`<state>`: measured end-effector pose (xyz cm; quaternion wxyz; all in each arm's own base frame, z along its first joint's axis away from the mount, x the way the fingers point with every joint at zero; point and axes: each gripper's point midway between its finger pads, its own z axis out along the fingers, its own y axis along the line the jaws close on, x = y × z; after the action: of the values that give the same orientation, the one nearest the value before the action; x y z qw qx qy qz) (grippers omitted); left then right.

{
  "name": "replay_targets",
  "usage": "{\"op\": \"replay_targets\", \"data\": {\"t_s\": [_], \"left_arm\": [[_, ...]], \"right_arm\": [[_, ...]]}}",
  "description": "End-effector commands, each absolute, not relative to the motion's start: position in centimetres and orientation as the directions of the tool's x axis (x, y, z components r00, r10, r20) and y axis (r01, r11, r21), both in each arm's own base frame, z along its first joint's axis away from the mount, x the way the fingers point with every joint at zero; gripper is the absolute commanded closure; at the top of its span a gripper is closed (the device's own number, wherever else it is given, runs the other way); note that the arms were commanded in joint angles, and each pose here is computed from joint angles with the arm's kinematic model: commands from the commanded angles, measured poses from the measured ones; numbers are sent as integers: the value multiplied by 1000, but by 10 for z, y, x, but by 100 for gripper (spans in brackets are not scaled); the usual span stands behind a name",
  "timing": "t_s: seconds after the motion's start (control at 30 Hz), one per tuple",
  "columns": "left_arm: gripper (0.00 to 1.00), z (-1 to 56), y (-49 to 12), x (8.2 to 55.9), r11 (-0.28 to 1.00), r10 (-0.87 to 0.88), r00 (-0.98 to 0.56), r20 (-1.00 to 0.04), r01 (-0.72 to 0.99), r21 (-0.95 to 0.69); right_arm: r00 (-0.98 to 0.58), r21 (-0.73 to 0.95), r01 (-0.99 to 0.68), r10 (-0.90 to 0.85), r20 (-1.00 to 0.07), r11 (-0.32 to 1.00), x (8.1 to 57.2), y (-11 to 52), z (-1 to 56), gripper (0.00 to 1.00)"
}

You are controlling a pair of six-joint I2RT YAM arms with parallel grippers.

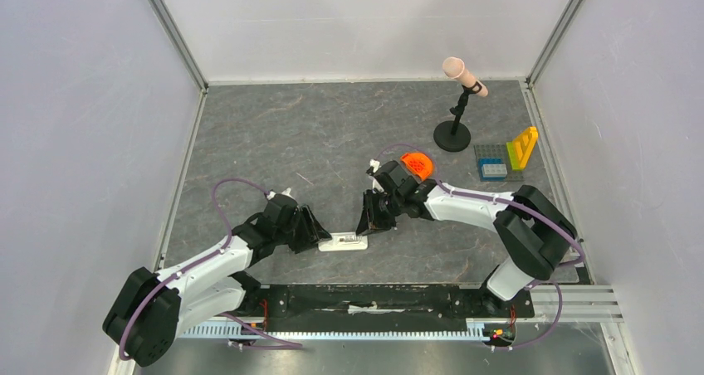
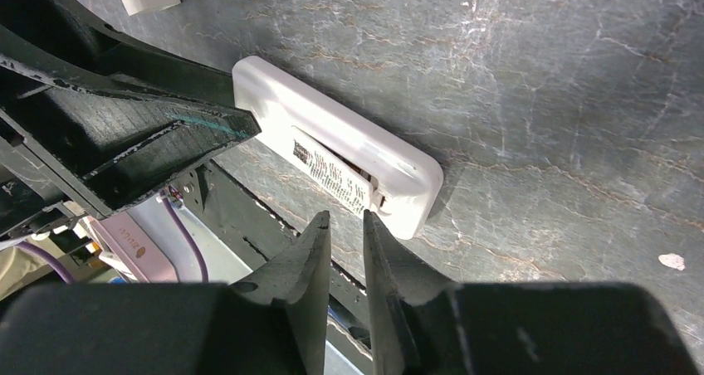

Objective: Load the batteries into the remote control
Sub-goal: Load the battery cover into the remote control.

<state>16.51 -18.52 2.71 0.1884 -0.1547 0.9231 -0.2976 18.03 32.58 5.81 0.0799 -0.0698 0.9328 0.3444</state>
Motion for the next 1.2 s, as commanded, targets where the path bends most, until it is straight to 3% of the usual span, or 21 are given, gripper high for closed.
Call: {"op": "replay_targets", "data": {"t_s": [0.0,0.93,1.17], "left_arm": [[44,11,-175,156,816,-363,-894,-261,-171,-552],[44,9,-174,156,816,-364,-895,-257,-174,-551],[44,15,-175,158,816,-362,-892,-270,-163,-554]], "right_arm": [[-968,638,-217,-78,-238,739,191,336,65,78],[-976,562,-190,-94,-195,805,172,324,19,88],[-952,607,-252,-79,-296,754,185,337,53,84]]}}
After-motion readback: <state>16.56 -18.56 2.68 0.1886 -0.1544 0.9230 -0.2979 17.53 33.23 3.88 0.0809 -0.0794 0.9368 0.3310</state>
